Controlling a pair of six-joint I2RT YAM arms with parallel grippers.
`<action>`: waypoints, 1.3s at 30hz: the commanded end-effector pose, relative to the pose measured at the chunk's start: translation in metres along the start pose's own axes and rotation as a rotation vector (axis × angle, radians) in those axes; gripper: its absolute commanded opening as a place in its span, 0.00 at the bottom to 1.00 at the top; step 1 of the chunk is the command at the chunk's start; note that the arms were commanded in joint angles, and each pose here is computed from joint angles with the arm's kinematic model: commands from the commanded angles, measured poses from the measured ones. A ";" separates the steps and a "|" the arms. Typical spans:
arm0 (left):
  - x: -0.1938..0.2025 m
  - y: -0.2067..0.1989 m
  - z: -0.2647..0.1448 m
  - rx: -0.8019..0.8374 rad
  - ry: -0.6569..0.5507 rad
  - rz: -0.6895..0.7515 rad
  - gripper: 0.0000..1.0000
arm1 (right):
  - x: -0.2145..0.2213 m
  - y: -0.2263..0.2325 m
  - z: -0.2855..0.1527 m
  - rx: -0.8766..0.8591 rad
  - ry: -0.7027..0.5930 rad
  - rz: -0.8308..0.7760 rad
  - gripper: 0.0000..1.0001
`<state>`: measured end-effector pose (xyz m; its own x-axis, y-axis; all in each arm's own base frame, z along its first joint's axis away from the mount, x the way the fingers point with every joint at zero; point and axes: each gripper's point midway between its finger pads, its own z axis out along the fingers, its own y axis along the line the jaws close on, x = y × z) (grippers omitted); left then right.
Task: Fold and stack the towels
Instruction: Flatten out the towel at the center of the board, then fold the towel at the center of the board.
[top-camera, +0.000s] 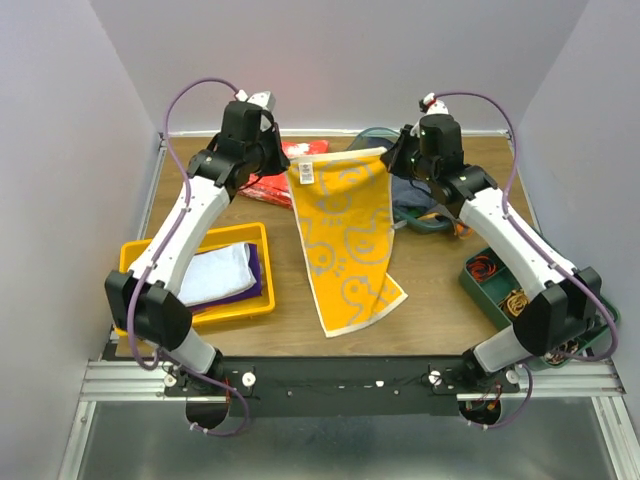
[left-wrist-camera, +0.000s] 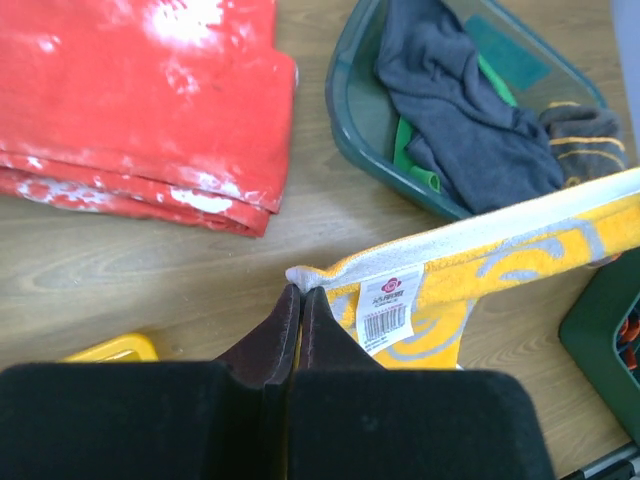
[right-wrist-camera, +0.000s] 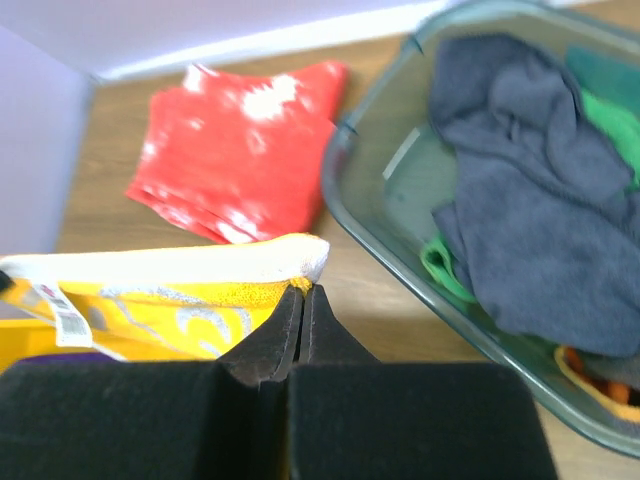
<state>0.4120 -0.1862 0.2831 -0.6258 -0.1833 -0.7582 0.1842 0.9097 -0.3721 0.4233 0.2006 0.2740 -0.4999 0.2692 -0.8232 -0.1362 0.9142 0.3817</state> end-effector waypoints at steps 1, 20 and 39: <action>-0.021 0.004 -0.048 -0.037 -0.074 0.053 0.00 | -0.037 0.017 -0.029 -0.052 -0.067 0.000 0.01; 0.013 0.016 -0.030 -0.019 0.008 0.027 0.00 | 0.008 0.002 0.000 -0.039 -0.007 0.019 0.01; 0.274 0.007 0.007 0.029 0.391 -0.095 0.00 | 0.246 -0.076 -0.022 0.054 0.381 0.240 0.01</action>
<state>0.2440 -0.2238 0.0822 -0.8853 -0.0706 -0.4597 0.1624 0.8793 -0.4478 0.3018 0.1823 0.0652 -0.7848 0.3148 -0.5338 0.0352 0.8826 0.4688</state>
